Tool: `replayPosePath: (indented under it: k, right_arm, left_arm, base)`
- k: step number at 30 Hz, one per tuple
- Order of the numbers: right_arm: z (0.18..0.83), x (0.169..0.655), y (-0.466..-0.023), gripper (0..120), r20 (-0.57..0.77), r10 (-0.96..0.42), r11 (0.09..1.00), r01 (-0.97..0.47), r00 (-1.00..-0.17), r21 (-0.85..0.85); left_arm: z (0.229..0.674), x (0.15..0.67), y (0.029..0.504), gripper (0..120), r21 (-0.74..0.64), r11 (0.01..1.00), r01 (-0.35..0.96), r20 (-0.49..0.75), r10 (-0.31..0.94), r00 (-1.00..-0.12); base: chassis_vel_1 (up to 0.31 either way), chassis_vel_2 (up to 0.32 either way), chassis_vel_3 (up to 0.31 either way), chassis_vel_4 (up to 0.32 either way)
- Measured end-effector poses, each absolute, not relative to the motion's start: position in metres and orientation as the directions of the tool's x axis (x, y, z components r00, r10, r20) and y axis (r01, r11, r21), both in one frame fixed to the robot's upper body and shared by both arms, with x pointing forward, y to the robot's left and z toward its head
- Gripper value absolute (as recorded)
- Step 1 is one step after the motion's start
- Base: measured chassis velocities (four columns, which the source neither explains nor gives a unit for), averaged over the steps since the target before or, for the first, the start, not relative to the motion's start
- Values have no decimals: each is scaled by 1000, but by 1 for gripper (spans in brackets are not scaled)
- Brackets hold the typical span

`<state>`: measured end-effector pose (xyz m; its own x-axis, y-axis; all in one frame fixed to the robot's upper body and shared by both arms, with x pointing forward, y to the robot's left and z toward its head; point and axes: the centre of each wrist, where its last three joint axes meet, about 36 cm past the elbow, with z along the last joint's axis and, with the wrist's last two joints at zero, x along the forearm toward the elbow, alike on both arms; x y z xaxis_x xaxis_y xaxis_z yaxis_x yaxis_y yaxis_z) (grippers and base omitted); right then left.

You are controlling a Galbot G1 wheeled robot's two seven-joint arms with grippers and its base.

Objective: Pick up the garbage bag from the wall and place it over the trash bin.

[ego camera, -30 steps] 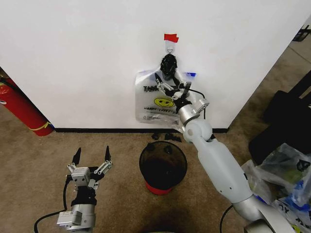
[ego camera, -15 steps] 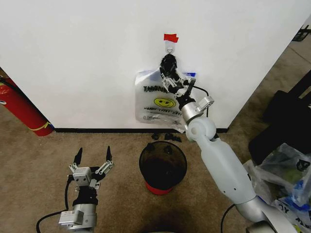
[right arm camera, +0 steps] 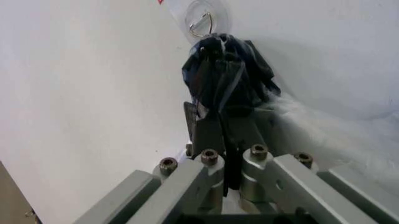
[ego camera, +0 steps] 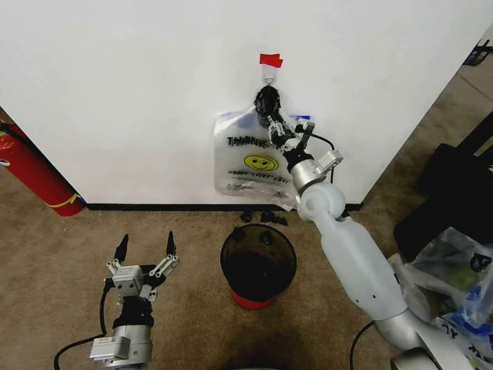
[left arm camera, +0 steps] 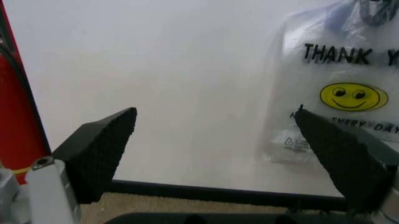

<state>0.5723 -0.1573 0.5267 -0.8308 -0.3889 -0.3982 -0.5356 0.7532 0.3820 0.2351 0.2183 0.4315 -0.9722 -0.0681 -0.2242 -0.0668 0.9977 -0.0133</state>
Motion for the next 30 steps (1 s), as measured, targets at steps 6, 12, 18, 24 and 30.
replayPosePath:
  k: [6,12,18,24,30]
  right_arm:
    - [528,564,-162,0,-403,-391,755,-539,-827,374]
    - [523,541,-172,0,-398,-402,760,-543,-825,358]
    - [502,510,-183,0,-366,-404,772,-527,-838,355]
    - [484,480,-188,0,-339,-403,782,-512,-850,355]
    - [471,446,-195,0,-318,-407,801,-502,-856,326]
  left_arm:
    - [433,235,218,100,-17,998,-68,-226,-70,-971]
    - [432,234,216,100,-21,997,-69,-225,-73,-972]
    - [432,234,214,100,-25,998,-63,-225,-67,-972]
    - [433,234,213,100,-27,998,-57,-225,-62,-972]
    - [433,235,213,100,-25,998,-51,-226,-55,-972]
  base:
    - [0,0,0,0]
    - [0,0,0,0]
    - [0,0,0,0]
    - [0,0,0,0]
    - [0,0,0,0]
